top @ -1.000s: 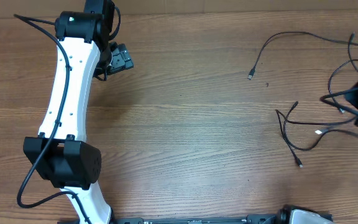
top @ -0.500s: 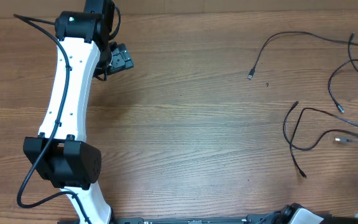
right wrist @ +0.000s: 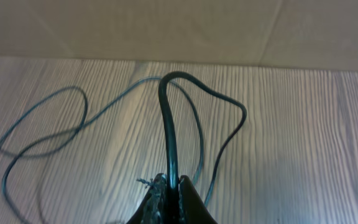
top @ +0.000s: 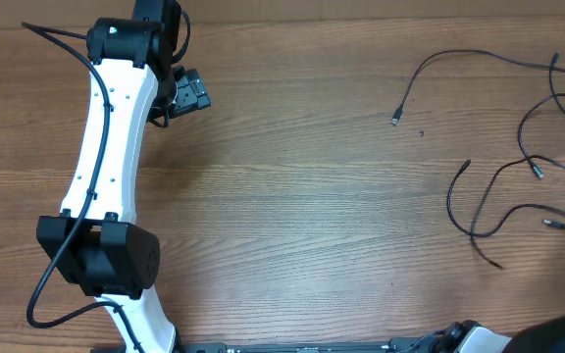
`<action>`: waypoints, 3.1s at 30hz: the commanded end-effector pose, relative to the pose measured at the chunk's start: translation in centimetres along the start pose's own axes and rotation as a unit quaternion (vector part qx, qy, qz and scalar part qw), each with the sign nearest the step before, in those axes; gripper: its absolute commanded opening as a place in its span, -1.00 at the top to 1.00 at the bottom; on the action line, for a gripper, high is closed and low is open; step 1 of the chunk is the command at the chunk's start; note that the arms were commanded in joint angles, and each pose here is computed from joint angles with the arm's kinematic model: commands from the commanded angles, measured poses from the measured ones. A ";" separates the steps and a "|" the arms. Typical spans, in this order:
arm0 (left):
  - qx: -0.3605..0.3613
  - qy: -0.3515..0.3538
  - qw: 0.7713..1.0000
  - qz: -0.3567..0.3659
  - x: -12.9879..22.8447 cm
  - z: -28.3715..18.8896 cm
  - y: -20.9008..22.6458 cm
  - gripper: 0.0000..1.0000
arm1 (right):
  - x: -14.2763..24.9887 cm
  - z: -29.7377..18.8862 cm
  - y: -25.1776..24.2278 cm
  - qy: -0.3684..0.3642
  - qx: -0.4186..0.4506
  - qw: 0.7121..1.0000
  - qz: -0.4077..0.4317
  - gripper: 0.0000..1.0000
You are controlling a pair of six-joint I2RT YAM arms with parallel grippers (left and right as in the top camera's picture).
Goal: Untangle cables
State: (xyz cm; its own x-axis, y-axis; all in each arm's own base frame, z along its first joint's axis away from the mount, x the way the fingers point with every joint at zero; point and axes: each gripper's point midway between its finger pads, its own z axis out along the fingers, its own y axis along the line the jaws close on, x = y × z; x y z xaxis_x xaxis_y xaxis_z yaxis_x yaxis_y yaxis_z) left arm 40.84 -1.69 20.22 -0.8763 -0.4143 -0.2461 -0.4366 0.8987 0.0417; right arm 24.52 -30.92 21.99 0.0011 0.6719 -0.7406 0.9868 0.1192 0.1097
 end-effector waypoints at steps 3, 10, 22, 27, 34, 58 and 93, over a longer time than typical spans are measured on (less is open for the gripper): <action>-0.003 -0.009 1.000 0.012 -0.1 -0.4 0.0 -1.00 | 1.0 4.9 -2.0 0.038 0.034 0.999 0.005 0.92; -0.003 -0.009 1.000 0.012 -0.1 -0.4 0.0 -1.00 | 3.1 10.7 -3.0 0.091 0.029 0.995 0.031 0.92; -0.003 -0.009 1.000 0.012 -0.1 -0.4 0.0 -0.99 | 5.7 13.6 -0.1 0.137 -0.039 0.989 0.040 -1.00; -0.003 -0.009 1.000 0.012 -0.1 -0.4 0.0 -1.00 | 6.9 12.8 2.3 0.174 -0.114 0.978 0.012 -1.00; -0.003 -0.009 1.000 0.012 -0.1 -0.4 0.0 -1.00 | 9.5 8.8 8.6 0.226 -0.311 0.919 -0.086 -1.00; -0.003 -0.009 1.000 0.012 -0.1 -0.4 0.0 -1.00 | 37.6 -18.2 21.6 0.291 -0.492 0.669 -0.474 -1.00; -0.003 -0.009 1.000 0.012 -0.1 -0.4 0.0 -1.00 | 39.2 -20.1 21.3 0.295 -0.504 0.648 -0.489 -1.00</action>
State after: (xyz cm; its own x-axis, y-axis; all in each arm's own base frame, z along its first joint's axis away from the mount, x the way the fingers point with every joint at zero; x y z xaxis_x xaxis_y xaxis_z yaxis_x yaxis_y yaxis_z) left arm 40.84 -1.69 20.22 -0.8763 -0.4143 -0.2461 -0.4366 0.8987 0.0417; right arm 42.18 12.70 8.49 -0.9056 0.0468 -0.4216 -0.1332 0.9123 0.3873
